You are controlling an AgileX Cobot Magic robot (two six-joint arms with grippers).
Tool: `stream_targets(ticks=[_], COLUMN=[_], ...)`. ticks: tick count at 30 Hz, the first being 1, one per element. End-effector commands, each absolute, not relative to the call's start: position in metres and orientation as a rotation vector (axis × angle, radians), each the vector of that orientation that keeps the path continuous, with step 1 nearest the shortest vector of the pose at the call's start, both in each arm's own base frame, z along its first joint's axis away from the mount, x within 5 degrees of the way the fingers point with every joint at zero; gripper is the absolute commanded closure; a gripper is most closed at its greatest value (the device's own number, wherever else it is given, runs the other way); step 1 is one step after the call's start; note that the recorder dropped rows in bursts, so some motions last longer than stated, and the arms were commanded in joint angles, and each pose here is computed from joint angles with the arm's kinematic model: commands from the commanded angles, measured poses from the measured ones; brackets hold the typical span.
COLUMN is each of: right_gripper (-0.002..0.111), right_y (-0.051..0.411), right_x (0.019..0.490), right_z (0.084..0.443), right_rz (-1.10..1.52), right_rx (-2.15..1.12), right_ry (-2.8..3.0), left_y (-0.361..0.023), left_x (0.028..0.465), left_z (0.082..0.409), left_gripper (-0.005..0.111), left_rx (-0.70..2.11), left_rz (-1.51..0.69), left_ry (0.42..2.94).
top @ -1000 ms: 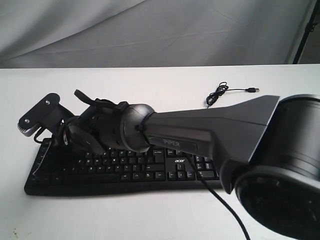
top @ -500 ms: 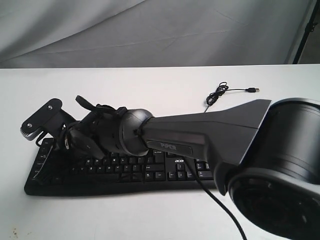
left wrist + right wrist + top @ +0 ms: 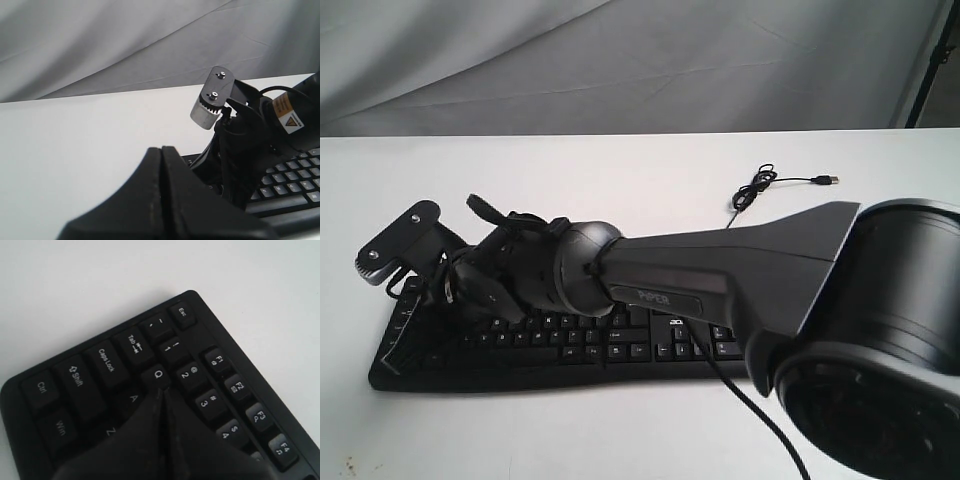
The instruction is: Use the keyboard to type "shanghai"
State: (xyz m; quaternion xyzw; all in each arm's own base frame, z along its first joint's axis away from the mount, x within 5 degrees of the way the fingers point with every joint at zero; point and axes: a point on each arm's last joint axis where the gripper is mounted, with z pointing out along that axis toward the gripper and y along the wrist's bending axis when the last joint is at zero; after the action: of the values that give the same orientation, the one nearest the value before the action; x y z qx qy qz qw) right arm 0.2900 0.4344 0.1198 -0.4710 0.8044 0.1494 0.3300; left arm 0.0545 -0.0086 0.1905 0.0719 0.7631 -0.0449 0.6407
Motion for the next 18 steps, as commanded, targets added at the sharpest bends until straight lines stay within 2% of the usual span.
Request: stream_targets(ticks=[1, 18], right_gripper=[0.108, 0.108], right_y=[0.4374, 0.4363], right_x=[0.2883, 0.2875], right_z=[0.1229, 0.1216], right_rz=[0.403, 0.389], right_rx=[-1.230, -1.247], right_ry=[2.092, 2.103], left_y=[-0.0087, -0.0087], left_x=[0.0544, 0.0544], left_z=[0.1895, 0.1895], left_gripper=[0.107, 0.107], left_rx=[0.168, 0.168], left_rz=[-0.103, -0.103], left_ry=[1.738, 1.738])
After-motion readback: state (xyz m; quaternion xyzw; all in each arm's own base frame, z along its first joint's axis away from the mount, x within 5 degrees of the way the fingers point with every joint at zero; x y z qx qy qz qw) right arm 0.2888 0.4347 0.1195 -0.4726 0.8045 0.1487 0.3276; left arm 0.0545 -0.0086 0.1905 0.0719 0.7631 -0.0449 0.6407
